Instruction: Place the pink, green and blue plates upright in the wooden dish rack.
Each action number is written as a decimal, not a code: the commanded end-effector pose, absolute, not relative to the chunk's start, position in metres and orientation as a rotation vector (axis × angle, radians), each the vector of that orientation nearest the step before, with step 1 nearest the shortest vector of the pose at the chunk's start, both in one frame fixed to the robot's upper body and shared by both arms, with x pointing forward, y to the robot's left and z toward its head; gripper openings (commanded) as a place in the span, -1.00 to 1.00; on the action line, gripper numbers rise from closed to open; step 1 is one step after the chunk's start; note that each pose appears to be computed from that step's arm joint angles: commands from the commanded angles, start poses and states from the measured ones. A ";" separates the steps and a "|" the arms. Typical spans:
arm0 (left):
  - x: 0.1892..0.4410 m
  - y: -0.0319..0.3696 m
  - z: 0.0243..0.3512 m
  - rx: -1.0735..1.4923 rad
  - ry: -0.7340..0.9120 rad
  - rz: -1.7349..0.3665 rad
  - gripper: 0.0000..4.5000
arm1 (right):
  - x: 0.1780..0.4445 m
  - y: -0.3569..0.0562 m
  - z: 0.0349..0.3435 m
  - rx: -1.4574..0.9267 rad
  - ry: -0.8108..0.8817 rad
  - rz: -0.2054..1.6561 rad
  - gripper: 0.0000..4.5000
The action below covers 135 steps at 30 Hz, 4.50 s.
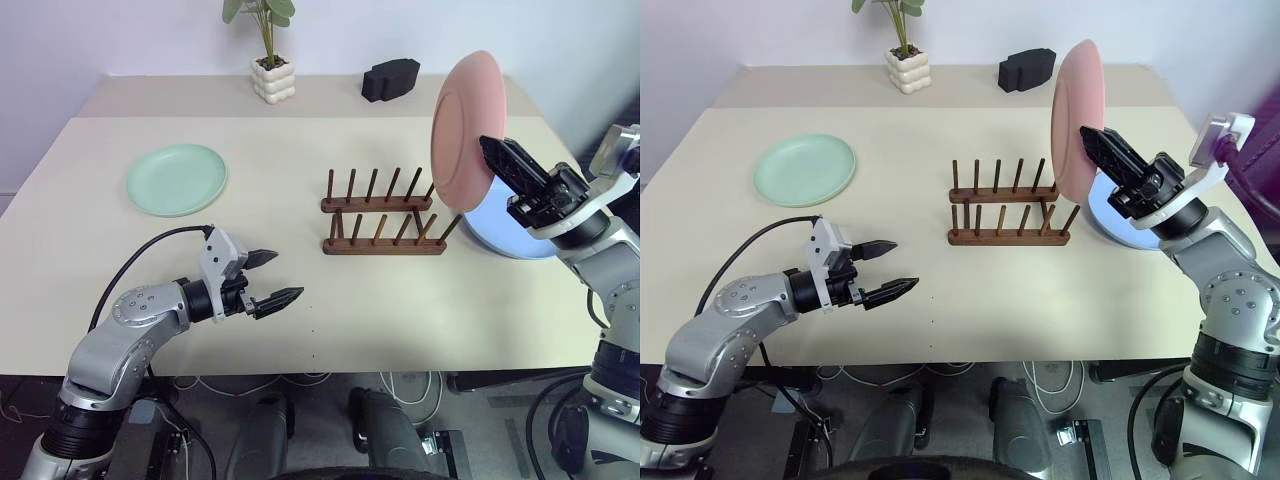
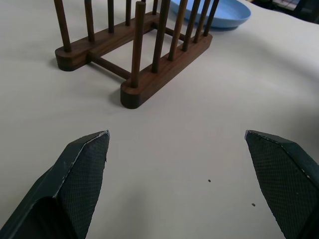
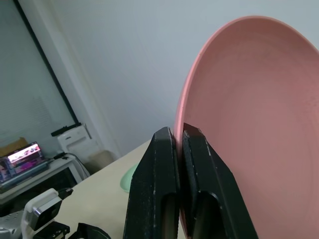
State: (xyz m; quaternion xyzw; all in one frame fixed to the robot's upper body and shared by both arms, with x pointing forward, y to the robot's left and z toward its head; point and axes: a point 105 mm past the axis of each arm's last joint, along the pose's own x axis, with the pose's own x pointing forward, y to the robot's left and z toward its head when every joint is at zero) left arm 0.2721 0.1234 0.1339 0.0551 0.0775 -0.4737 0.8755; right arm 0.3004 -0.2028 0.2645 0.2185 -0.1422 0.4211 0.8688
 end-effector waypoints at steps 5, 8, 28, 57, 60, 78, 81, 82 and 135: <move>0.270 0.122 0.141 0.135 0.115 -0.986 0.99 | 0.300 -0.204 0.274 0.487 -0.334 0.912 -1.00; 0.270 0.122 0.142 0.131 0.110 -0.981 0.99 | 0.300 -0.205 0.271 0.517 -0.317 0.924 -1.00; 0.271 0.126 0.141 0.130 0.113 -0.961 1.00 | 0.314 -0.213 0.256 0.546 -0.277 0.863 0.32; 0.318 0.179 0.166 0.071 -0.015 -0.634 1.00 | 0.306 -0.297 0.296 0.122 -0.442 0.494 0.76; 0.342 0.230 0.188 0.018 -0.069 -0.382 1.00 | 0.298 -0.260 0.312 0.028 -0.455 0.640 0.76; 0.388 0.336 0.150 -0.421 0.212 0.340 1.00 | 0.278 -0.100 0.273 -0.271 -0.356 1.173 0.76; 0.399 0.337 0.140 -0.559 0.233 0.366 1.00 | 0.276 -0.091 0.261 -0.265 -0.336 1.192 0.76; 0.402 0.336 0.140 -0.592 0.230 0.359 1.00 | 0.276 -0.090 0.259 -0.260 -0.333 1.192 0.76; 0.353 0.128 0.361 -0.027 -0.248 -0.352 -0.98 | 0.357 -0.030 0.250 -1.285 -0.745 0.648 0.79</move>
